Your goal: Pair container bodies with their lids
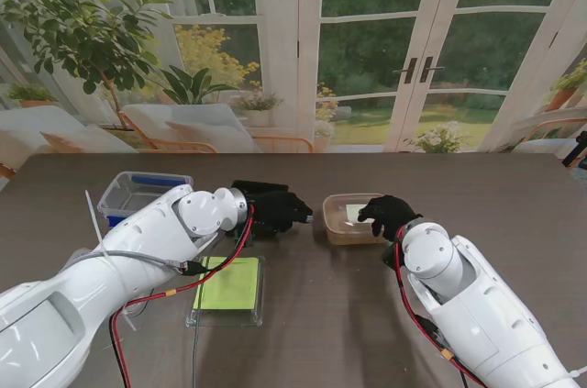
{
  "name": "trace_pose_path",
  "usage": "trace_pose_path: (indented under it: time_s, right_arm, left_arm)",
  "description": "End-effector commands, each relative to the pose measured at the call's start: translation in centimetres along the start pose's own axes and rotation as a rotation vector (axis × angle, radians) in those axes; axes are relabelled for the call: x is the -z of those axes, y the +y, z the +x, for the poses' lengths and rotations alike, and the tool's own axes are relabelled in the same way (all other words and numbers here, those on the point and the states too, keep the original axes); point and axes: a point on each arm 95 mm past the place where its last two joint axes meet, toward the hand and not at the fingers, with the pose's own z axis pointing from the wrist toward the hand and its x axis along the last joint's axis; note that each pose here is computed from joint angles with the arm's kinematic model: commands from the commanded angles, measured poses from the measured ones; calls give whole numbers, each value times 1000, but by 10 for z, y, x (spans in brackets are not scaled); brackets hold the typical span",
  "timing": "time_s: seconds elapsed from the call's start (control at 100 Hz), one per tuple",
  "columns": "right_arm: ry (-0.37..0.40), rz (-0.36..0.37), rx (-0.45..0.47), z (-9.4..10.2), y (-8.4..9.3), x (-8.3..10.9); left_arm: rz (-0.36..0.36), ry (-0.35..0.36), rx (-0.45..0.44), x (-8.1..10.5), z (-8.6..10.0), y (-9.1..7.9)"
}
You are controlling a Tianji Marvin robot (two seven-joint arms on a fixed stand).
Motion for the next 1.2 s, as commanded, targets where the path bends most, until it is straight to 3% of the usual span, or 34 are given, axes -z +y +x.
trace_pose_path:
  time_s: [0.0, 0.29, 0.69, 1.19]
  right_arm:
    - [20, 4, 3, 7, -2, 4]
    - [65, -27, -3, 17, -1, 23]
    - [154, -32, 3, 25, -4, 52]
    - [260, 21, -24, 38, -11, 79]
  left_arm:
    - [-9, -9, 1, 4, -5, 4]
    - [40, -18, -40, 26, -3, 18]
    - [170, -23, -82, 64, 1, 36]
    - [309, -42, -92, 102, 3, 61]
